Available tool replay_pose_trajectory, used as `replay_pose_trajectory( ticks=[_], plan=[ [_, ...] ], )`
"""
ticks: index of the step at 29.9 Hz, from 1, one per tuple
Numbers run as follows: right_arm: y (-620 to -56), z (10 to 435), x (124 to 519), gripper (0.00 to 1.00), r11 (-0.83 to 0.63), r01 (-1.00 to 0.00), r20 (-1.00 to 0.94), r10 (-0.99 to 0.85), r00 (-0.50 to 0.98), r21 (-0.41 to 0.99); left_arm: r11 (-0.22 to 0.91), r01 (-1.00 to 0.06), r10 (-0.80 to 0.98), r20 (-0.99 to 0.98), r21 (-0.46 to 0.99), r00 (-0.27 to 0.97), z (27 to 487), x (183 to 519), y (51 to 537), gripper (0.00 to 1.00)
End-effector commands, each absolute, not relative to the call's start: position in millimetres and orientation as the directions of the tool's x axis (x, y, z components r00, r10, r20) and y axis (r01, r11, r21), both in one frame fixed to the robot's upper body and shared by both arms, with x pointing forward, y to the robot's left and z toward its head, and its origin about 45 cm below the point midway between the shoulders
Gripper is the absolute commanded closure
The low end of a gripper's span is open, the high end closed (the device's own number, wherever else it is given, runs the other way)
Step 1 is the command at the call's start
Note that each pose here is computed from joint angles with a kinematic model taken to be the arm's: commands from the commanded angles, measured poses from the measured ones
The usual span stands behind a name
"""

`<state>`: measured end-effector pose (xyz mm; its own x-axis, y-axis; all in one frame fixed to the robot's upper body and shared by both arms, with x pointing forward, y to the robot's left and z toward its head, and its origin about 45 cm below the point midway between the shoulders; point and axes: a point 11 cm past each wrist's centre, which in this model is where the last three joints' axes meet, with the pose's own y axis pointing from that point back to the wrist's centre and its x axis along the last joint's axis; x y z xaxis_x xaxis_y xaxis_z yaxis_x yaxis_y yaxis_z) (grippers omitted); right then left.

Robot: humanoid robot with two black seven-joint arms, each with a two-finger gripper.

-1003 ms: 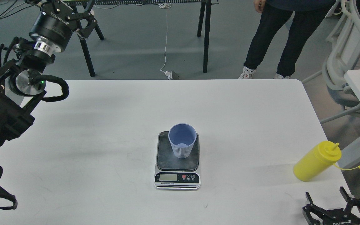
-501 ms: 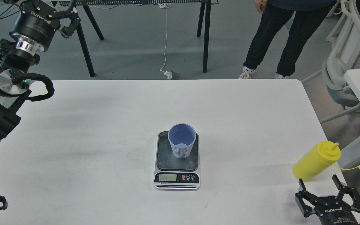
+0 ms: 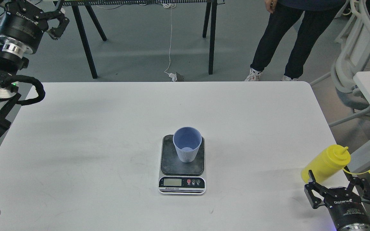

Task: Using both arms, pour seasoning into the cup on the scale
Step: 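Reach the right gripper to the yellow bottle and grasp it, then lift the yellow bottle and move it above the blue cup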

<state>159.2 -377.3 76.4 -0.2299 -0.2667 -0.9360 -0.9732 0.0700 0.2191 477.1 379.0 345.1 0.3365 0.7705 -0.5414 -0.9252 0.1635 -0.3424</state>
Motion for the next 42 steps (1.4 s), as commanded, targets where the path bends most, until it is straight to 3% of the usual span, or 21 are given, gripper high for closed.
replay_pose_trajectory(
  ticks=[1, 6, 11, 15, 20, 24, 28, 34, 42],
  plan=[
    [-383.2, 69.6, 164.0, 0.05, 0.085, -0.969, -0.930, -0.275, -0.245, 0.230, 0.163, -0.926, 0.770, -0.542, -0.341, 0.335, 344.6, 476.8, 379.1, 0.00],
    [-384.8, 74.5, 175.7, 0.10, 0.086, -0.975, -0.934, -0.280, -0.220, 0.204, 0.156, -0.926, 0.778, -0.534, -0.344, 0.330, 348.0, 475.4, 385.9, 0.00],
    [-386.2, 78.8, 190.5, 0.31, 0.086, -0.980, -0.938, -0.287, -0.195, 0.177, 0.155, -0.927, 0.782, -0.530, -0.342, 0.327, 347.8, 474.8, 387.8, 0.00],
    [-388.2, 82.8, 205.6, 0.41, 0.087, -0.984, -0.940, -0.295, -0.172, 0.153, 0.149, -0.928, 0.790, -0.524, -0.342, 0.320, 350.6, 473.5, 393.4, 0.00],
    [-385.0, 96.2, 224.7, 0.67, 0.069, -0.992, -0.947, -0.300, -0.118, 0.102, 0.147, -0.927, 0.793, -0.518, -0.346, 0.319, 354.1, 472.9, 396.1, 0.00],
    [-390.3, 129.7, 258.8, 0.69, 0.027, -1.000, -0.935, -0.354, -0.015, 0.006, 0.144, -0.926, 0.797, -0.514, -0.349, 0.317, 356.1, 472.1, 398.7, 0.00],
    [-399.4, 191.1, 310.2, 0.69, -0.056, -0.988, -0.861, -0.486, 0.152, -0.143, 0.147, -0.925, 0.796, -0.514, -0.350, 0.321, 357.1, 472.3, 397.5, 0.00],
    [-365.8, 283.7, 366.3, 0.70, -0.327, -0.899, -0.520, -0.735, 0.436, -0.292, 0.153, -0.927, 0.779, -0.536, -0.342, 0.326, 347.8, 475.8, 385.4, 0.00],
    [-263.4, 335.6, 390.8, 0.72, -0.683, -0.698, 0.015, -0.717, 0.697, -0.214, 0.085, -0.958, 0.772, -0.589, -0.275, 0.237, 314.7, 482.9, 383.9, 0.00]
  ],
)
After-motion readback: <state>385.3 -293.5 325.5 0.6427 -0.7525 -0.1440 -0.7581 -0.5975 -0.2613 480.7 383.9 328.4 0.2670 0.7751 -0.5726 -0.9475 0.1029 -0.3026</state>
